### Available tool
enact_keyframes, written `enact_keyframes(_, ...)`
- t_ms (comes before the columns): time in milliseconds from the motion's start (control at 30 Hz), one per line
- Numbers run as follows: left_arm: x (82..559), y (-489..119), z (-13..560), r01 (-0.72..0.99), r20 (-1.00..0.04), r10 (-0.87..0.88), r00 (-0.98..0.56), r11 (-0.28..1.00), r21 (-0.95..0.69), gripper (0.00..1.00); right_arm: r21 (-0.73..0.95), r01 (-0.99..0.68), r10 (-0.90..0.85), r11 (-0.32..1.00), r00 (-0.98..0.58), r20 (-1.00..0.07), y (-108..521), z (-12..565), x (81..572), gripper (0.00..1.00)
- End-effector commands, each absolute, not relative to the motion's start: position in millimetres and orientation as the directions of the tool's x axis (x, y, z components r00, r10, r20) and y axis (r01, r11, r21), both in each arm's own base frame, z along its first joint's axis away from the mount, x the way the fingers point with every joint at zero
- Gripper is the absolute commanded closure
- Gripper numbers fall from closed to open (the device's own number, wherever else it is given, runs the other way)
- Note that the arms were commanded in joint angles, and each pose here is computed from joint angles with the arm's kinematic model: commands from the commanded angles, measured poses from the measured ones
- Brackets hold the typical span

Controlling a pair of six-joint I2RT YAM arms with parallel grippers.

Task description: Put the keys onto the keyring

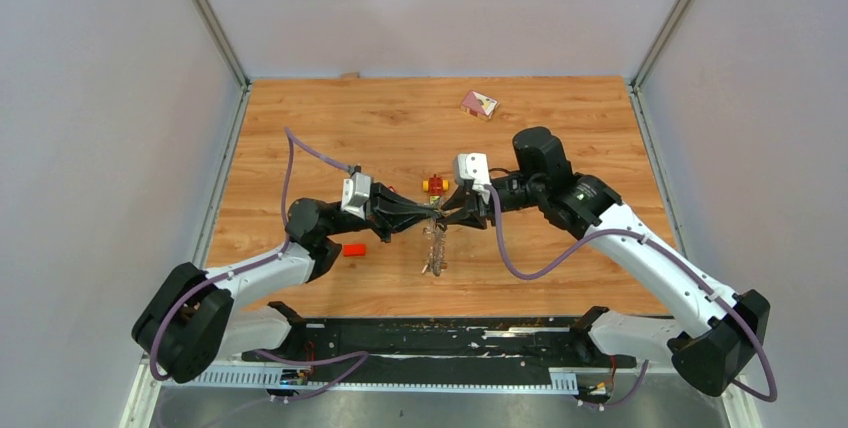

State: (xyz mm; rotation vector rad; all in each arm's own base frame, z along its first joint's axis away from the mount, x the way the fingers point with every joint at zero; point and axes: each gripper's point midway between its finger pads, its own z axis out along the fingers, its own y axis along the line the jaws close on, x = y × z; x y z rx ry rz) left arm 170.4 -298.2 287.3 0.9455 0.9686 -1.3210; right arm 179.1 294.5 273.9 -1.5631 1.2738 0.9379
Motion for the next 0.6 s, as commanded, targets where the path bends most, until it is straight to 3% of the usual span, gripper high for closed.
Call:
enact_keyframes(0, 167.9, -295.6, 305.0, 0.997, -0.921, -0.383, 0.077, 0.047, 0.063, 1.0, -0.197, -0.976, -0.244, -0.095, 0.214, -0.946, 302.5, 300.3, 180.0, 0.73)
enact_keyframes(300, 171.1, -295.5, 302.9, 0.995, -0.922, -0.377, 0.094, 0.068, 0.074, 1.0, -0.18, -0.976, -0.229, -0.123, 0.205, -0.952, 303.7, 301.3, 174.0, 0.74)
enact_keyframes(567, 173.0, -295.8, 301.6, 0.994, -0.923, -0.373, 0.098, 0.076, 0.075, 1.0, -0.158, -0.979, -0.224, -0.126, 0.183, -0.957, 307.0, 299.2, 175.3, 0.84)
